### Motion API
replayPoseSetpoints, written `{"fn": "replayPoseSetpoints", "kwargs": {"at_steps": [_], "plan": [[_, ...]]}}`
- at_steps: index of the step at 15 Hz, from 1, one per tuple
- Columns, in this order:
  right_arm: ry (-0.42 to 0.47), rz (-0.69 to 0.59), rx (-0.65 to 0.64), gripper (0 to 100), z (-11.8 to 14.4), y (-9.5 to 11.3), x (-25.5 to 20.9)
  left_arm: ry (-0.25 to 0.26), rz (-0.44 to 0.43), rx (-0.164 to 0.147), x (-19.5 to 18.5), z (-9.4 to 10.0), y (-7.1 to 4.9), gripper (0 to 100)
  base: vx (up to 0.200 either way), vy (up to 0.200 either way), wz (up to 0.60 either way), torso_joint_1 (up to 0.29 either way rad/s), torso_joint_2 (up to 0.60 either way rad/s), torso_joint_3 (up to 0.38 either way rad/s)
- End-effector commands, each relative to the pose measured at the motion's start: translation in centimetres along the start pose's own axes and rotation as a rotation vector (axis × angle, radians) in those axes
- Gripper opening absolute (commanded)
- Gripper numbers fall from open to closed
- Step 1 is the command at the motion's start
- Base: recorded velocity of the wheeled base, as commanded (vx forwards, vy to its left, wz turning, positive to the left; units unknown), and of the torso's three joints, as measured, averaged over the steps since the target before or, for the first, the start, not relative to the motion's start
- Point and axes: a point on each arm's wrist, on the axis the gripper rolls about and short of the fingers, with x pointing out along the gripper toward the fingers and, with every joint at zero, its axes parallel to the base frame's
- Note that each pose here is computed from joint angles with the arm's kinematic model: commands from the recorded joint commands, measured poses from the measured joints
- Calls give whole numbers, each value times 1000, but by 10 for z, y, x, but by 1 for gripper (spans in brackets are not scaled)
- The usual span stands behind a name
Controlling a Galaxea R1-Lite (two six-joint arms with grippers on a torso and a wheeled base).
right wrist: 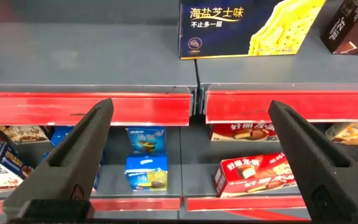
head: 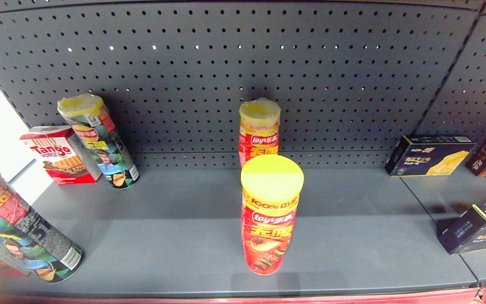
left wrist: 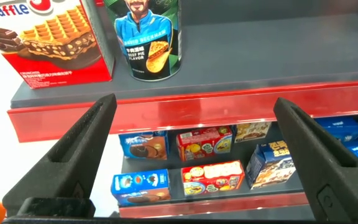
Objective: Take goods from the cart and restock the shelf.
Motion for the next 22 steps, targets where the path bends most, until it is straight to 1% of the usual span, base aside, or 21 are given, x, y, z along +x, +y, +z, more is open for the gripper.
{"fn": "replayPoseSetpoints", "kwargs": {"at_steps": [1,9,13,15,18,21,22], "plan": [[1,-1,0,100,0,0,0,1,2,-7,0,0,0,100,0,0,0,0,0,0],[1,0,0,100,0,0,0,1,0,-1,0,0,0,100,0,0,0,0,0,0],[1,-1,0,100,0,0,0,1,2,-1,0,0,0,100,0,0,0,0,0,0],[1,0,0,100,0,0,0,1,2,-10,0,0,0,100,0,0,0,0,0,0],[1,0,0,100,0,0,0,1,2,-10,0,0,0,100,0,0,0,0,0,0],[1,0,0,100,0,0,0,1,-1,-2,0,0,0,100,0,0,0,0,0,0],[1,0,0,100,0,0,0,1,-1,-5,0,0,0,100,0,0,0,0,0,0]]}}
